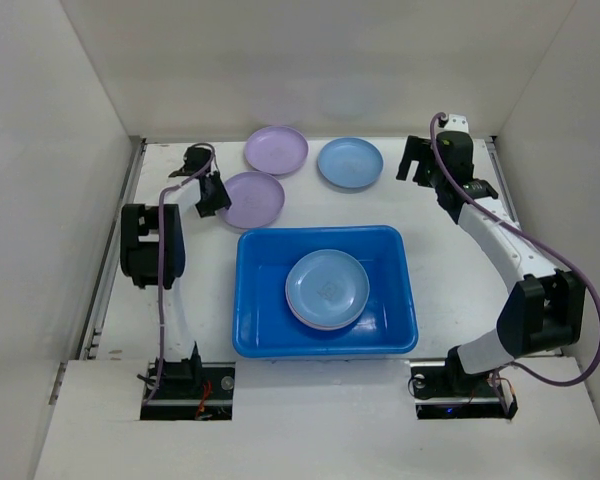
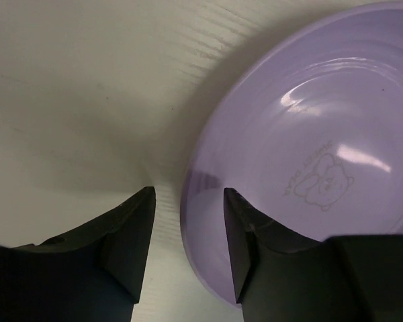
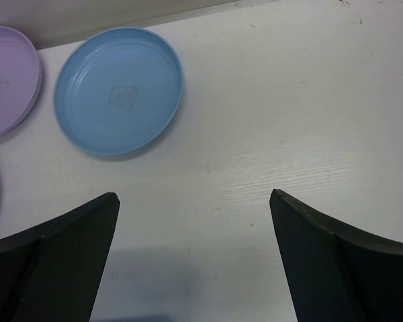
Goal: Place the plates into the plastic bin on the countertop
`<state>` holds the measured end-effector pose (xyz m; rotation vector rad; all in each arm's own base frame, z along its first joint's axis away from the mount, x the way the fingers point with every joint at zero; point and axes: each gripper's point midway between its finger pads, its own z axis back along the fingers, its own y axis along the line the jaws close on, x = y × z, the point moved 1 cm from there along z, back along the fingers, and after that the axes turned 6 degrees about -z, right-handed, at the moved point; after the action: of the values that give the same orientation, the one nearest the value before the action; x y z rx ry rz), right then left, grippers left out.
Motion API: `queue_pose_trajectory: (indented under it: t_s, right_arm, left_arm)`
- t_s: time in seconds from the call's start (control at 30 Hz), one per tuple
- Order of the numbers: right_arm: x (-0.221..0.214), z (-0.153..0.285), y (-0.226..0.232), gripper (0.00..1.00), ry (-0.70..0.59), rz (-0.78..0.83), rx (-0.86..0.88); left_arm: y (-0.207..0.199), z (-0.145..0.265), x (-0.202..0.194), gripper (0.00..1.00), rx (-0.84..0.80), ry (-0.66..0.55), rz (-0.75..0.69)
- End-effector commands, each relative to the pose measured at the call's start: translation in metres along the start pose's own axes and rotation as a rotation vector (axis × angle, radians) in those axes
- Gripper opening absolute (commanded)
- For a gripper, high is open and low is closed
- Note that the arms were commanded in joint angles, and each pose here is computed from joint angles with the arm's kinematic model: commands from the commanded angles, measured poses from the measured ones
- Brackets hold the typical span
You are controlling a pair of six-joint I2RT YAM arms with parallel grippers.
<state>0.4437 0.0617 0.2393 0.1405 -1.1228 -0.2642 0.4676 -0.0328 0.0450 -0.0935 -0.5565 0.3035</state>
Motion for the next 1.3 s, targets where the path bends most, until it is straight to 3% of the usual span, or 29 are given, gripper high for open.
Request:
queue_pose_trajectory:
  t_s: [0.0,0.1,0.2,0.37,0.53,0.67,0.8,0.9,1.07,1.2,1.27]
  right_arm:
    - [0.018,0.002,0.003,1.0,-0.052,-0.016,0.012]
    - [0.018,0.001,0.003,1.0,-0.053,-0.016,0.012]
    - [0.017,0.0,0.004,1.0,-0.051,-0.015,0.014]
    - [0.015,-0.002,0.005,1.0,-0.049,-0.015,0.015]
    - [0.016,-0.006,0.007,1.0,-0.055,-0.024,0.023]
    - [0.018,-0.016,0.002,1.0,-0.051,-0.045,-0.01]
    - [0.018,-0.025,0.003,1.0,-0.029,-0.028,-0.025]
    - [0.022,-0.026,0.015,1.0,-0.037,-0.049,0.038]
    - [0.022,-0.03,0.035,1.0,-0.002,-0.141,0.173]
    - [0.02,-0.042,0.025,1.0,0.06,-0.214,0.154]
    - [0.019,-0.047,0.026,1.0,0.093,-0.163,0.175]
  left_arm:
    - [-0.011,0.003,0.013,0.38,0.011,-0.039,-0.074]
    - [-0.011,-0.001,0.008,0.15,0.039,-0.025,-0.109]
    - [-0.007,0.003,0.01,0.03,0.065,-0.03,-0.121]
    - [0.004,0.053,0.04,0.0,0.075,-0.145,-0.084]
    - [0.012,0.143,0.074,0.0,0.032,-0.303,-0.037]
    - [-0.009,0.207,0.071,0.0,-0.068,-0.358,-0.072]
    - [-0.06,0.264,0.032,0.01,-0.268,-0.335,-0.183]
    - [-0.099,0.291,-0.02,0.01,-0.406,-0.239,-0.339]
    - [-0.122,0.301,-0.101,0.01,-0.473,-0.058,-0.588]
    - [-0.132,0.299,-0.144,0.02,-0.525,0.019,-0.681]
    - [-0.135,0.292,-0.165,0.02,-0.529,0.07,-0.727]
